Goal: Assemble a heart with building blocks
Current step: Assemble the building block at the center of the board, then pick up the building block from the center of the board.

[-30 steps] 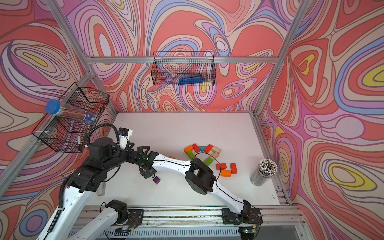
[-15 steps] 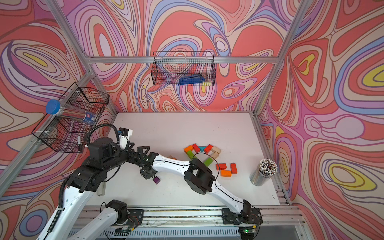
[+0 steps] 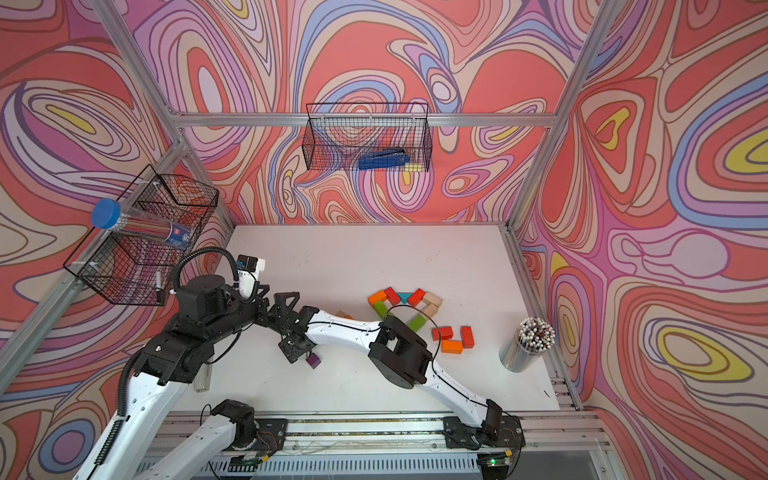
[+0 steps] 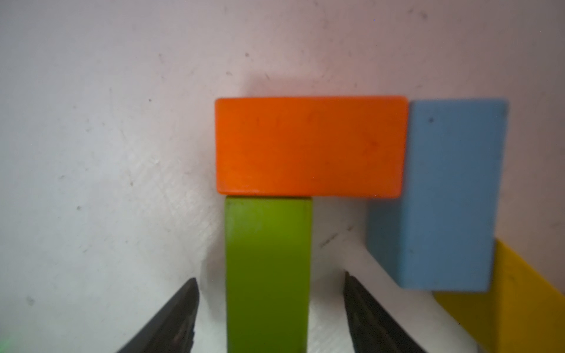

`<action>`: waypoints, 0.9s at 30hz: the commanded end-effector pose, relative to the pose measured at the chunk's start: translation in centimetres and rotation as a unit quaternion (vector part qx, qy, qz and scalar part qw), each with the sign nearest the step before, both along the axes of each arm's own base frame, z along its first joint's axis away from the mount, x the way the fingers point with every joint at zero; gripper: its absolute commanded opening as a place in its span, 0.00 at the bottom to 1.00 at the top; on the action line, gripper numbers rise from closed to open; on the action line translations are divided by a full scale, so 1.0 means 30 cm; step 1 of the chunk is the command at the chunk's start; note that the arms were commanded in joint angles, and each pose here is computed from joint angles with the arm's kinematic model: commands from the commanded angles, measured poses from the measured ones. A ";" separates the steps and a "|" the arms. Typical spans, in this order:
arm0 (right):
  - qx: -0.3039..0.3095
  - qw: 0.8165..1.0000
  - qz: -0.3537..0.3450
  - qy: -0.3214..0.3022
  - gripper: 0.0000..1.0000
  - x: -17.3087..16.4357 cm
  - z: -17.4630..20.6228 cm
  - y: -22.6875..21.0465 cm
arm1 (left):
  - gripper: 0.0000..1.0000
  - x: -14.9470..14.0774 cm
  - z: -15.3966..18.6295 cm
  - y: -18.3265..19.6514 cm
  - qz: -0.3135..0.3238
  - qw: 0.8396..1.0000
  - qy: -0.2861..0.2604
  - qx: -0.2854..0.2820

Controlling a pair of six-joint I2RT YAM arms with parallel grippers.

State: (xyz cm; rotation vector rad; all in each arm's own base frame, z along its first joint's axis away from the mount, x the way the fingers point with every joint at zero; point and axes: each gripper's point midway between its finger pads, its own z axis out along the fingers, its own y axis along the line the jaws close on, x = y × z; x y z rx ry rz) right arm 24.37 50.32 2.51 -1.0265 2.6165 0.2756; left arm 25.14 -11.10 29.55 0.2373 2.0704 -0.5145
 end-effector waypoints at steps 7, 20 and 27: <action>0.056 0.998 -0.006 -0.018 0.84 -0.023 0.139 -0.059 | 1.00 -0.015 0.036 -0.025 -0.022 0.999 -0.018 -0.025; 0.146 0.984 -0.091 -0.046 0.92 -0.098 0.329 -0.335 | 1.00 -0.035 0.037 -0.132 -0.099 0.991 0.025 -0.085; 0.109 0.966 -0.227 -0.061 0.91 -0.096 0.343 -0.711 | 1.00 -0.035 0.007 -0.184 -0.129 0.987 0.054 -0.084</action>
